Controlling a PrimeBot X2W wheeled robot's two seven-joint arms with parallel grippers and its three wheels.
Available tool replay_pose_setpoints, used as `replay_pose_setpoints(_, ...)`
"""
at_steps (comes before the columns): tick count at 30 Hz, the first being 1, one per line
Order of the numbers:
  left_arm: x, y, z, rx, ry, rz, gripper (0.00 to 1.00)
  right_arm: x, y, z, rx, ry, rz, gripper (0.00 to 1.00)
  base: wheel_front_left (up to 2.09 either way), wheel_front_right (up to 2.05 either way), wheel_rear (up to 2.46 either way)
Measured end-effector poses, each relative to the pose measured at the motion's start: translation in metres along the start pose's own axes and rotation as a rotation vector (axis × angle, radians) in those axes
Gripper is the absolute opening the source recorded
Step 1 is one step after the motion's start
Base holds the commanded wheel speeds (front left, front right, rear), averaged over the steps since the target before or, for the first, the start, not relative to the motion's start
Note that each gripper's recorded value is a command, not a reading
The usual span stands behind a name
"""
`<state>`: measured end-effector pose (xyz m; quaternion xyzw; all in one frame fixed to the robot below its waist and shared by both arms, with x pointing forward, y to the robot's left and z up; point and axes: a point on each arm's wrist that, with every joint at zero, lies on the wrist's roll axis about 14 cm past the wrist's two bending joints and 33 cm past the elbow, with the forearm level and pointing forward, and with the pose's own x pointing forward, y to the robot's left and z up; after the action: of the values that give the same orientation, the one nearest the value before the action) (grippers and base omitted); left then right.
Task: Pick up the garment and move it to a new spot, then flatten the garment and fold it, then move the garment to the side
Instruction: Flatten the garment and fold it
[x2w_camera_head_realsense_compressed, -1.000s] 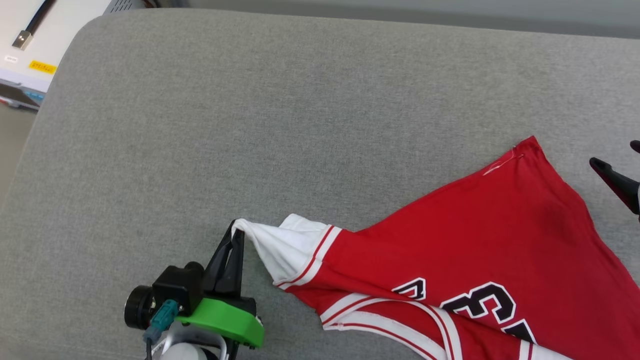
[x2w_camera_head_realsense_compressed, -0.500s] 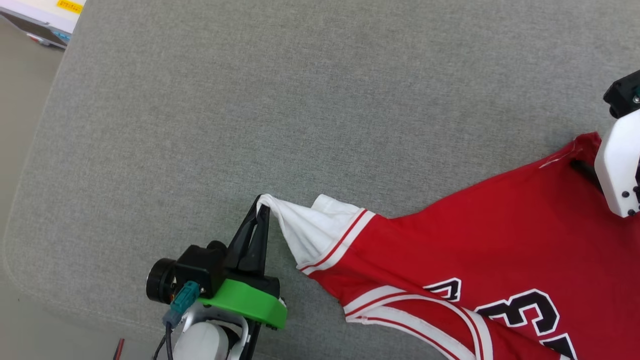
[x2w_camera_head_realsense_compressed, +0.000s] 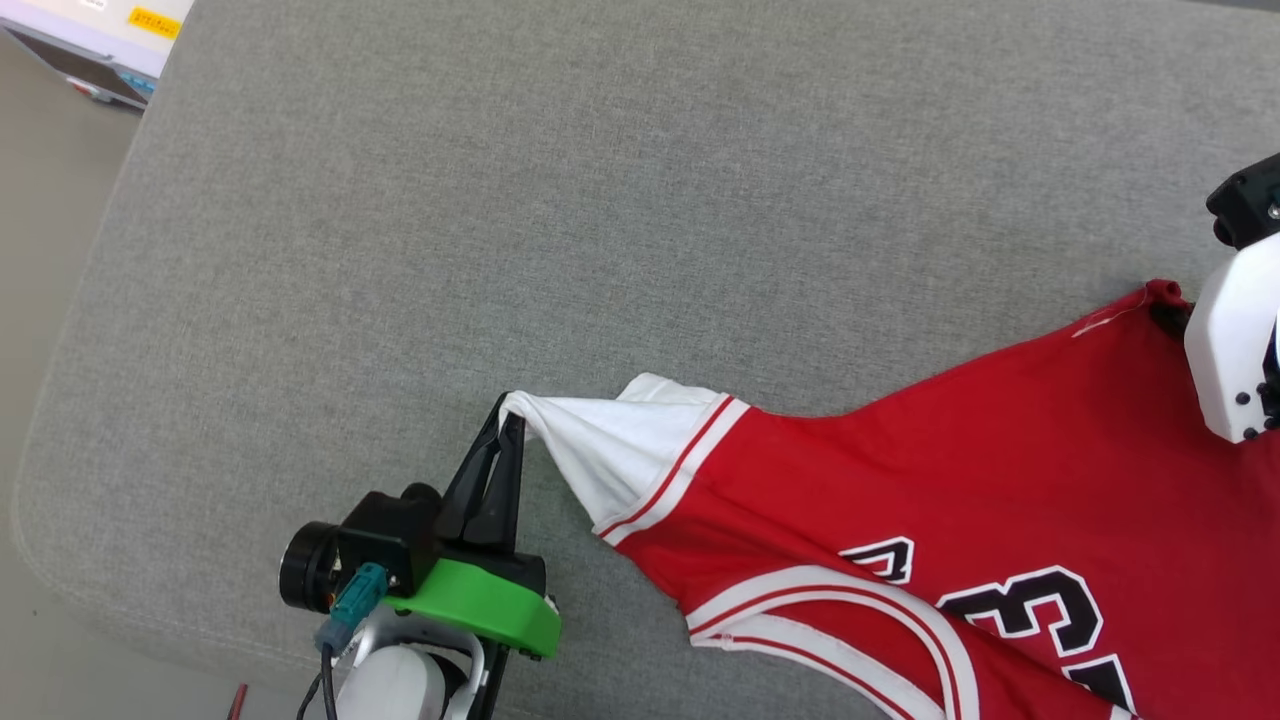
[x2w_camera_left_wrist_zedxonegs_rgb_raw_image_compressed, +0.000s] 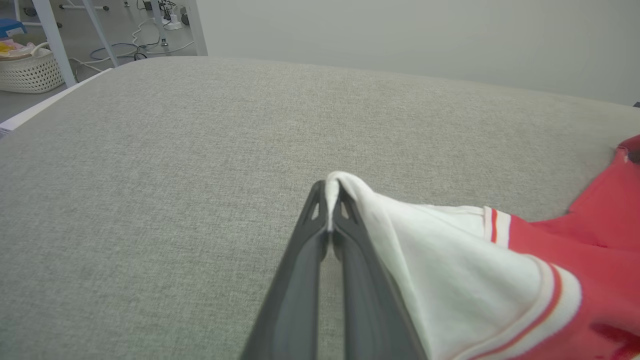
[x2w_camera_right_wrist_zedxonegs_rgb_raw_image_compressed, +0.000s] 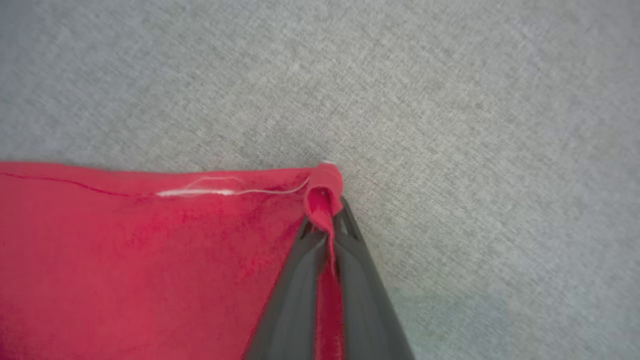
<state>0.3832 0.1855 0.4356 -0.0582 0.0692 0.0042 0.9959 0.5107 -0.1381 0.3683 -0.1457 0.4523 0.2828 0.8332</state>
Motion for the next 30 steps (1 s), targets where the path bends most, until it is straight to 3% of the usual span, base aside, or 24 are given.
replay_pose_setpoints(10,0.001,-0.012,0.046,0.121,-0.127,-0.128,0.0,-0.074,-0.012,0.057,0.011,-0.349,-0.075,0.0,0.0,0.0,0.0)
replay_pose_setpoints(16,0.025,-0.024,0.121,0.215,-0.313,-0.207,0.0,-0.133,-0.019,0.092,0.015,-0.579,-0.132,0.0,0.0,0.0,0.0)
replay_pose_setpoints(21,0.049,-0.052,0.197,0.3,-0.489,-0.295,0.0,-0.182,-0.025,0.119,0.024,-0.772,-0.184,0.0,0.0,0.0,0.0)
replay_pose_setpoints(22,0.057,-0.064,0.224,0.333,-0.55,-0.326,0.0,-0.2,-0.034,0.131,0.015,-0.834,-0.229,0.0,0.0,0.0,0.0)
replay_pose_setpoints(28,0.088,-0.094,0.291,0.411,-0.692,-0.39,0.0,-0.237,-0.063,0.172,0.01,-0.982,-0.319,0.0,0.0,0.0,0.0)
replay_pose_setpoints(29,0.116,-0.109,0.329,0.437,-0.757,-0.416,0.0,-0.253,-0.08,0.206,-0.005,-1.065,-0.364,0.0,0.0,0.0,0.0)
replay_pose_setpoints(30,0.124,-0.112,0.335,0.461,-0.767,-0.421,0.0,-0.256,-0.084,0.216,-0.014,-1.083,-0.377,0.0,0.0,0.0,0.0)
